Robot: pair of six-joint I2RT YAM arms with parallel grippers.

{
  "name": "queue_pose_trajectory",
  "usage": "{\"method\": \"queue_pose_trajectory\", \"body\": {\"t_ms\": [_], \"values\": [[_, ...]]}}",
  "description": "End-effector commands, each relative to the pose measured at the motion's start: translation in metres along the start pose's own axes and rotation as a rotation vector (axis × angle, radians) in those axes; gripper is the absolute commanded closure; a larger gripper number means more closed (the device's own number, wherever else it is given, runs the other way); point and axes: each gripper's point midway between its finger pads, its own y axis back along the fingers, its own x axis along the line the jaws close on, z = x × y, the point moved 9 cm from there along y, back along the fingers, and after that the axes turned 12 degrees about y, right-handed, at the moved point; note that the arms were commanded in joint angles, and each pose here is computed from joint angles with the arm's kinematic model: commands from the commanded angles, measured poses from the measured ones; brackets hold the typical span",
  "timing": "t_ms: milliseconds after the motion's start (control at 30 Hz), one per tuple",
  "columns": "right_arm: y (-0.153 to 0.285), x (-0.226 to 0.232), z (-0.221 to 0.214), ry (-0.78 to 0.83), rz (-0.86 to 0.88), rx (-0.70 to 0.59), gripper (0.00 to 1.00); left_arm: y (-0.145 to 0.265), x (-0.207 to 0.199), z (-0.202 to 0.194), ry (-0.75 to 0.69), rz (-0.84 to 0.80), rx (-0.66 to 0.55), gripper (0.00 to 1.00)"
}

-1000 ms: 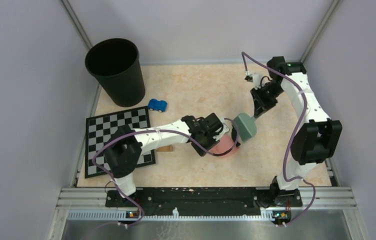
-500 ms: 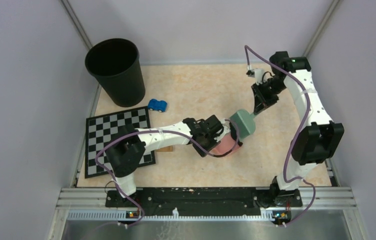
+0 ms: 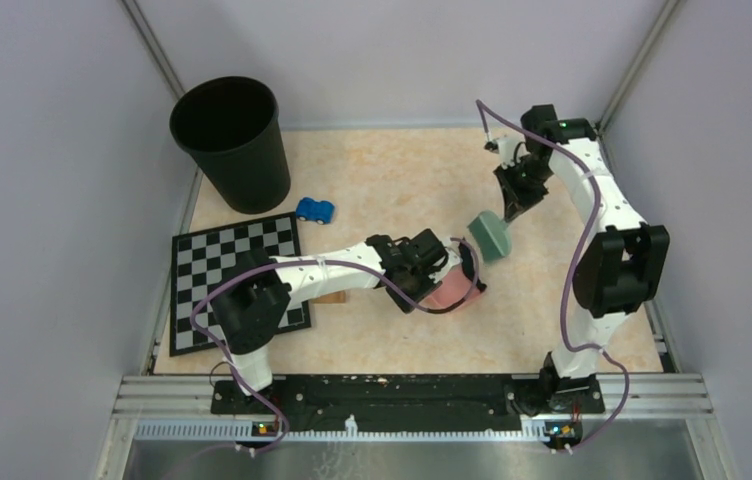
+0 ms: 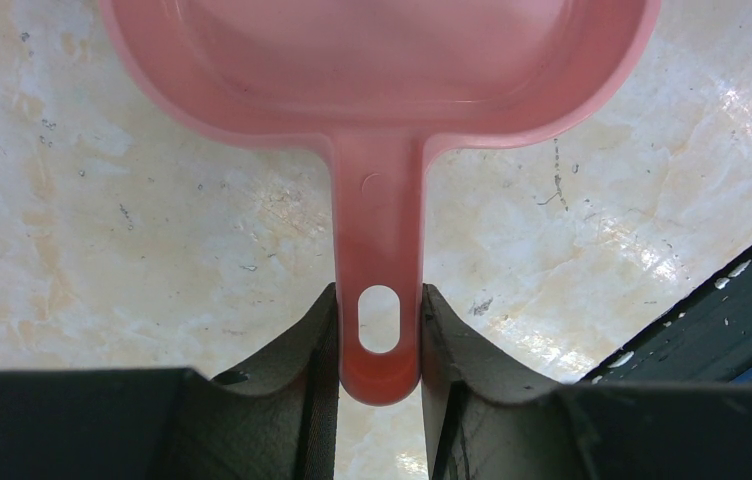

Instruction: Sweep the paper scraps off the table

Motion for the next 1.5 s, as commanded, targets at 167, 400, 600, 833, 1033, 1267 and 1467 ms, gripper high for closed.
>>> {"method": "queue_pose_trajectory", "body": {"t_ms": [167, 400, 600, 833, 1033, 1267, 1467], "values": [[0.025, 0.048, 0.015, 0.053, 0.263, -0.111, 1.0, 0.002, -0.004, 0.01, -0.011, -0.003, -0.026, 1.0], [0.049, 0.027, 0.001, 0.039, 0.143, -0.097, 1.0, 0.005, -0.004, 0.011, -0.008, -0.008, -0.064, 1.0], [0.072, 0.01, -0.002, 0.006, 0.1, -0.132, 1.0, 0.008, 0.0, 0.011, 0.0, 0.03, -0.117, 1.0], [0.069, -0.012, -0.008, -0.074, -0.021, -0.195, 1.0, 0.018, 0.004, 0.014, 0.028, 0.063, -0.196, 1.0], [0.038, -0.028, -0.018, -0.273, -0.002, -0.523, 1.0, 0.039, 0.011, 0.019, 0.009, 0.139, -0.238, 1.0], [0.017, -0.006, -0.029, -0.282, 0.081, -0.691, 1.0, 0.068, 0.023, 0.034, 0.013, 0.209, -0.292, 1.0], [-0.015, 0.005, -0.036, -0.314, 0.222, -0.745, 1.0, 0.096, 0.047, 0.05, 0.093, 0.202, -0.377, 1.0]]}}
